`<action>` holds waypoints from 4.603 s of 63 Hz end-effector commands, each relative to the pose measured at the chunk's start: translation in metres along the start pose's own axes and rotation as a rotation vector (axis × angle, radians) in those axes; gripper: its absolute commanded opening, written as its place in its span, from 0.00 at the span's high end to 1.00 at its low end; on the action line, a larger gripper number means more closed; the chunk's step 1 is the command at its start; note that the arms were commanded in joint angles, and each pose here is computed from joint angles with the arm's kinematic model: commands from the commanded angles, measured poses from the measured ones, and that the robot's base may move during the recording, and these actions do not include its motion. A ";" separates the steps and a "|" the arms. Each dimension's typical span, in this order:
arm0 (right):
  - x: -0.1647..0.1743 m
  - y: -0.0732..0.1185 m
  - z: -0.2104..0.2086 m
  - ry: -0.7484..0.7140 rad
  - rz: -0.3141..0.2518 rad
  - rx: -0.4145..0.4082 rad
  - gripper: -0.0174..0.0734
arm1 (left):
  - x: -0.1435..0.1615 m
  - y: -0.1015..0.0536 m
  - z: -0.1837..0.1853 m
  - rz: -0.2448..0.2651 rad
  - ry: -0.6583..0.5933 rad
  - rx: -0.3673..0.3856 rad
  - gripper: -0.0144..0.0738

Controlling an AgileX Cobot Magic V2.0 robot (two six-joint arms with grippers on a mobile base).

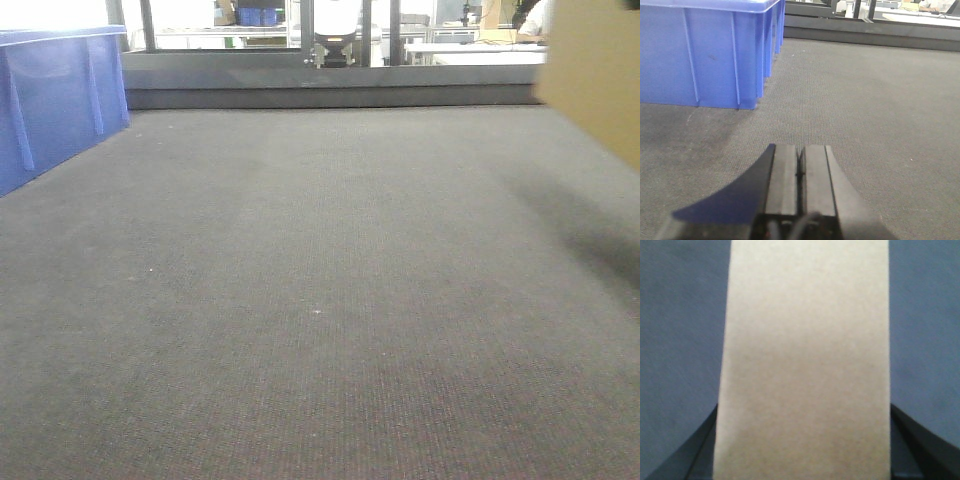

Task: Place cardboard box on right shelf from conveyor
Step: 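Lift the tan box off the conveyor with the right gripper, then drive away from the conveyor holding the box in the right gripper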

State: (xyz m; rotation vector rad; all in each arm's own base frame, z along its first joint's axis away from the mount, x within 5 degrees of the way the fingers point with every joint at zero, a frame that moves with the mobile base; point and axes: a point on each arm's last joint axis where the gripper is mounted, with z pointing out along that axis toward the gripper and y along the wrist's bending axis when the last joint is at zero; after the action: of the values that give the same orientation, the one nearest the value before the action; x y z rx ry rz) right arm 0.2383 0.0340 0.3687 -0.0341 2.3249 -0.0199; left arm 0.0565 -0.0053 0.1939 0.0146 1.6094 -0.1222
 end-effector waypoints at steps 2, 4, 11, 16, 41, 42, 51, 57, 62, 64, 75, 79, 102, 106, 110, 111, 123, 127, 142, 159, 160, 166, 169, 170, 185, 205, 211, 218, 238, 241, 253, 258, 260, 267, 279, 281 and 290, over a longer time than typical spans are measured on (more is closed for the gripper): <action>0.015 -0.013 -0.035 -0.169 0.019 -0.003 0.55 | -0.010 0.000 -0.001 -0.010 -0.106 0.000 0.97; 0.024 -0.015 -0.042 -0.184 0.025 0.000 0.55 | -0.010 0.000 -0.001 -0.010 -0.106 0.000 0.97; 0.050 -0.020 -0.061 -0.242 0.032 -0.008 0.55 | -0.010 0.000 -0.001 -0.010 -0.106 0.000 0.97; 0.068 -0.022 -0.074 -0.282 0.040 -0.015 0.55 | -0.010 0.000 -0.001 -0.010 -0.106 0.000 0.97; 0.125 -0.035 -0.148 -0.585 0.078 -0.040 0.55 | -0.010 0.000 -0.001 -0.010 -0.106 0.000 0.97; 0.126 -0.035 -0.150 -0.592 0.079 -0.041 0.55 | -0.010 0.000 -0.001 -0.010 -0.106 0.000 0.97; 0.132 -0.037 -0.158 -0.632 0.084 -0.044 0.55 | -0.010 0.000 -0.001 -0.010 -0.106 0.000 0.97; 0.132 -0.037 -0.158 -0.631 0.084 -0.044 0.55 | -0.010 0.000 -0.001 -0.010 -0.106 0.000 0.97; 0.132 -0.037 -0.158 -0.631 0.084 -0.044 0.55 | -0.010 0.000 -0.001 -0.010 -0.106 0.000 0.97; 0.132 -0.037 -0.158 -0.631 0.084 -0.044 0.55 | -0.010 0.000 -0.001 -0.010 -0.106 0.000 0.97; 0.132 -0.037 -0.158 -0.631 0.084 -0.044 0.55 | -0.010 0.000 -0.001 -0.010 -0.106 0.000 0.97; 0.132 -0.037 -0.158 -0.631 0.084 -0.044 0.55 | -0.010 0.000 -0.001 -0.010 -0.106 0.000 0.97; 0.132 -0.037 -0.158 -0.631 0.084 -0.044 0.55 | -0.010 0.000 -0.001 -0.010 -0.106 0.000 0.97; 0.132 -0.037 -0.158 -0.631 0.084 -0.044 0.55 | -0.010 0.000 -0.001 -0.010 -0.106 0.000 0.97; 0.132 -0.037 -0.158 -0.631 0.084 -0.044 0.55 | -0.010 0.000 -0.001 -0.010 -0.106 0.000 0.97; 0.132 -0.037 -0.158 -0.631 0.084 -0.044 0.55 | -0.010 0.000 -0.001 -0.010 -0.106 0.000 0.97; 0.132 -0.037 -0.158 -0.631 0.084 -0.044 0.55 | -0.010 0.000 -0.001 -0.010 -0.106 0.000 0.97; 0.132 -0.037 -0.158 -0.631 0.084 -0.044 0.55 | -0.010 0.000 -0.001 -0.010 -0.106 0.000 0.97; 0.132 -0.037 -0.158 -0.631 0.084 -0.044 0.55 | -0.010 0.000 -0.001 -0.010 -0.106 0.000 0.97; 0.132 -0.037 -0.158 -0.631 0.084 -0.044 0.55 | -0.010 0.000 -0.001 -0.010 -0.106 0.000 0.97; 0.132 -0.037 -0.158 -0.631 0.084 -0.044 0.55 | -0.010 0.000 -0.001 -0.010 -0.106 0.000 0.97; 0.132 -0.037 -0.158 -0.631 0.084 -0.044 0.55 | -0.010 0.000 -0.001 -0.010 -0.106 0.000 0.97; 0.132 -0.037 -0.158 -0.631 0.084 -0.044 0.55 | -0.010 0.000 -0.001 -0.010 -0.106 0.000 0.97; 0.132 -0.037 -0.158 -0.631 0.084 -0.044 0.55 | -0.010 0.000 -0.001 -0.010 -0.106 0.000 0.97; 0.132 -0.037 -0.158 -0.631 0.084 -0.044 0.55 | -0.010 0.000 -0.002 -0.010 -0.108 0.000 0.97; 0.132 -0.037 -0.158 -0.631 0.084 -0.044 0.55 | -0.010 0.000 -0.002 -0.010 -0.108 0.003 0.97; 0.132 -0.037 -0.158 -0.631 0.084 -0.044 0.55 | -0.010 0.000 -0.002 -0.010 -0.108 0.003 0.97; 0.132 -0.037 -0.158 -0.631 0.084 -0.044 0.55 | -0.010 0.000 -0.002 -0.010 -0.108 0.003 0.97; 0.132 -0.037 -0.158 -0.631 0.084 -0.044 0.55 | -0.010 0.000 -0.002 -0.010 -0.108 0.003 0.97; 0.132 -0.037 -0.158 -0.631 0.084 -0.044 0.55 | -0.010 0.000 -0.002 -0.010 -0.108 0.003 0.97; 0.132 -0.037 -0.158 -0.631 0.084 -0.044 0.55 | -0.010 0.000 -0.002 -0.010 -0.108 0.003 0.97; 0.132 -0.037 -0.158 -0.631 0.084 -0.044 0.55 | -0.010 0.000 -0.002 -0.010 -0.108 0.003 0.97; 0.132 -0.037 -0.158 -0.631 0.084 -0.044 0.55 | -0.010 0.000 -0.002 -0.010 -0.108 0.003 0.97; 0.132 -0.037 -0.158 -0.631 0.084 -0.044 0.55 | -0.010 0.000 -0.002 -0.010 -0.108 0.003 0.97; 0.132 -0.037 -0.158 -0.631 0.084 -0.044 0.55 | -0.010 0.000 -0.002 -0.010 -0.108 0.003 0.97; 0.132 -0.037 -0.158 -0.631 0.084 -0.044 0.55 | -0.010 0.000 -0.002 -0.010 -0.108 0.003 0.97; 0.132 -0.037 -0.158 -0.631 0.084 -0.044 0.55 | -0.010 0.000 -0.002 -0.010 -0.108 0.003 0.97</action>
State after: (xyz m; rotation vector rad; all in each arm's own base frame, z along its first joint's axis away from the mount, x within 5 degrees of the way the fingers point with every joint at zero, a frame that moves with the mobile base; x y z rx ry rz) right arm 0.0321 -0.0062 0.3662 0.0467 1.8039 0.0863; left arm 0.0565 -0.0053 0.1939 0.0146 1.6094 -0.1222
